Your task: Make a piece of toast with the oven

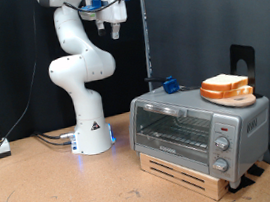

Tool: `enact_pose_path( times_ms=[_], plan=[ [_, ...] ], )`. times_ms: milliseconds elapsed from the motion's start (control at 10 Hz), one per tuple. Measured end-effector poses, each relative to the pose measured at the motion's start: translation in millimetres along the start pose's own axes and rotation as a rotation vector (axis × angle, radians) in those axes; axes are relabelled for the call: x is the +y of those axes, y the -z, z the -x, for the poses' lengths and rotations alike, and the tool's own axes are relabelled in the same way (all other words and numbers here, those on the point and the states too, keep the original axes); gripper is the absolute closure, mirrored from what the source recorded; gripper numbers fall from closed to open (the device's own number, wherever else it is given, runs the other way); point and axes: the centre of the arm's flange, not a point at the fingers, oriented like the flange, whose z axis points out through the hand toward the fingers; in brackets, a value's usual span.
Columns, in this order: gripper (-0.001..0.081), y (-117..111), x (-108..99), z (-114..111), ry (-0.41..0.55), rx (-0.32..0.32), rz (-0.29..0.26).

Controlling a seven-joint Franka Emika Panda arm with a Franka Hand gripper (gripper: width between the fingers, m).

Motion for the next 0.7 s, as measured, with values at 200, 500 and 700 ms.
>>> enact_pose_path(
  times_ms=[200, 500, 700],
  plan=[
    [-0.0001, 0.3, -2.6, 4.8, 0.239, -0.042, -0.033],
    [-0.0001, -8.2, -13.9, 16.9, 0.573, -0.045, -0.126],
    [-0.0001, -8.0, -11.7, 17.6, 0.626, -0.079, -0.106]
  ],
)
